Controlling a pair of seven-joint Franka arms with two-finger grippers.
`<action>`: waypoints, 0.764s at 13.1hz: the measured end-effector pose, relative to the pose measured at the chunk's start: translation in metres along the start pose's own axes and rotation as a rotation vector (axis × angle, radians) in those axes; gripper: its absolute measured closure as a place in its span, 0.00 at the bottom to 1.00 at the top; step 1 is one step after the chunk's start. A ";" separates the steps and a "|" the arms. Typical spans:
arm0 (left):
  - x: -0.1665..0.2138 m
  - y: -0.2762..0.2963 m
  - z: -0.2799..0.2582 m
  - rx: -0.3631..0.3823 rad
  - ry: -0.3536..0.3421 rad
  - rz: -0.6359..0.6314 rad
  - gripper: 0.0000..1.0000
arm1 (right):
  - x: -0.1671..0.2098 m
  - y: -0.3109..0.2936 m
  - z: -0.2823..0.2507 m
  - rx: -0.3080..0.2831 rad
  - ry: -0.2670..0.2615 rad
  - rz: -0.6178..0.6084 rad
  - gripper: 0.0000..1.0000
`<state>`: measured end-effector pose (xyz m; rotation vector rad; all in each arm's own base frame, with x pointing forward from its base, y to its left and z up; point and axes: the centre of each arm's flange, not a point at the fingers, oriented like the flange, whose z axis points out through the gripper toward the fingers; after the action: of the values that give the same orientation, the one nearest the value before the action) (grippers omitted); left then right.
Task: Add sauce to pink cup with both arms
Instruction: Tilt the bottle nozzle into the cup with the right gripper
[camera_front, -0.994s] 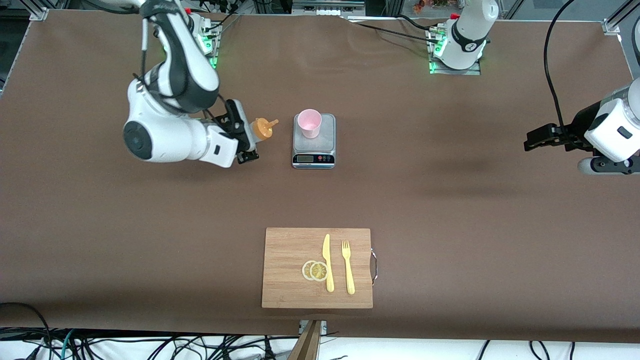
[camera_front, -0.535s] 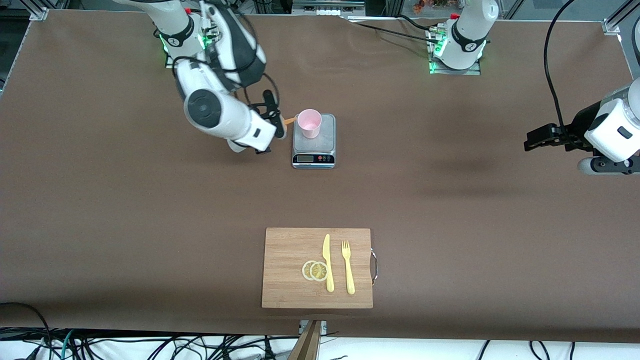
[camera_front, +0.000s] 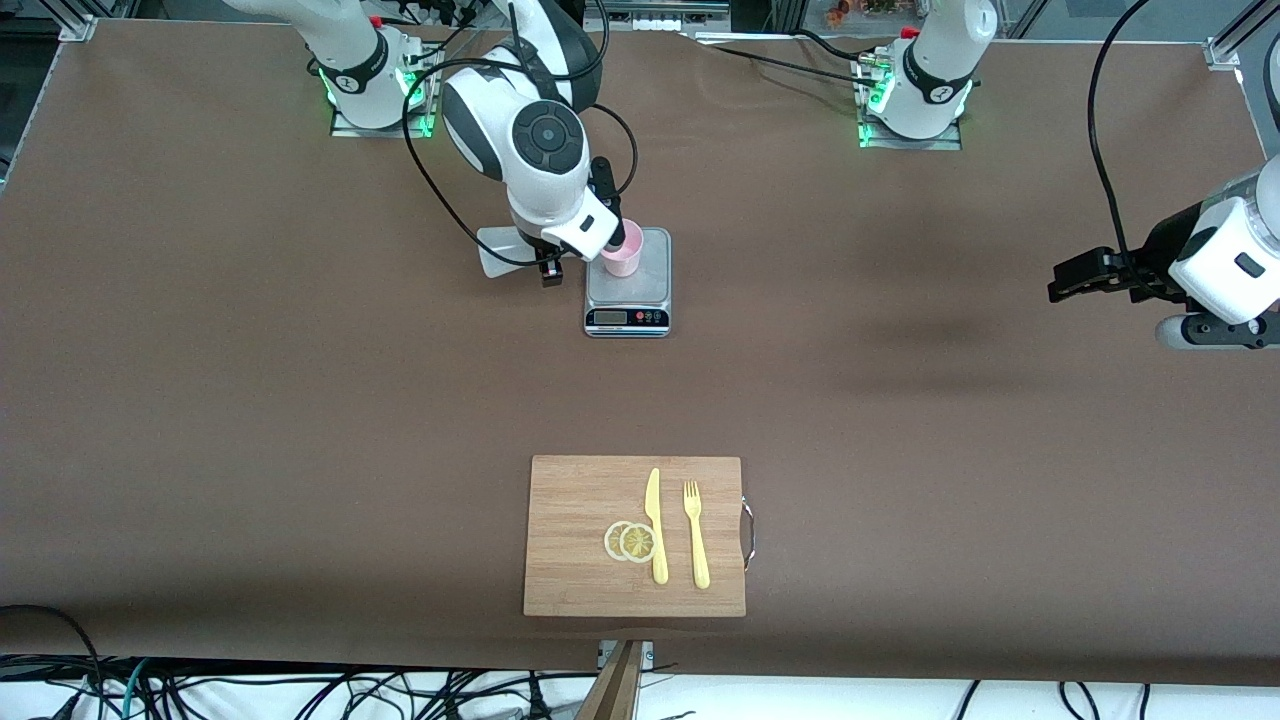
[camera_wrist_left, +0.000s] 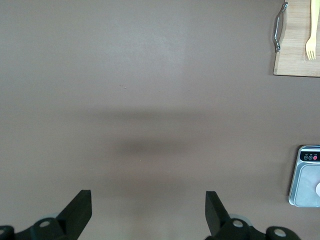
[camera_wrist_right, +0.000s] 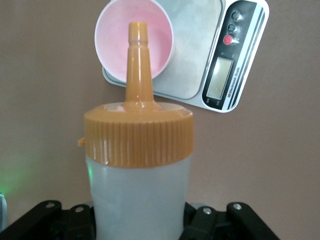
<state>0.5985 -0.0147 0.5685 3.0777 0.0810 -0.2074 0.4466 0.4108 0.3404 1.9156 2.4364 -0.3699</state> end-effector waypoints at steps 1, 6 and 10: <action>0.000 0.000 0.000 0.000 0.000 0.000 0.00 | 0.000 -0.002 0.004 -0.001 -0.019 -0.002 0.74; 0.000 0.000 0.000 0.000 0.000 0.000 0.00 | 0.014 -0.014 0.016 -0.036 -0.120 0.011 0.74; 0.000 0.000 0.000 0.000 0.000 0.000 0.00 | 0.038 -0.031 0.022 -0.101 -0.218 0.035 0.74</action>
<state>0.5985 -0.0144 0.5684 3.0777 0.0818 -0.2075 0.4045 0.4357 0.3183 1.7723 2.2368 -0.4215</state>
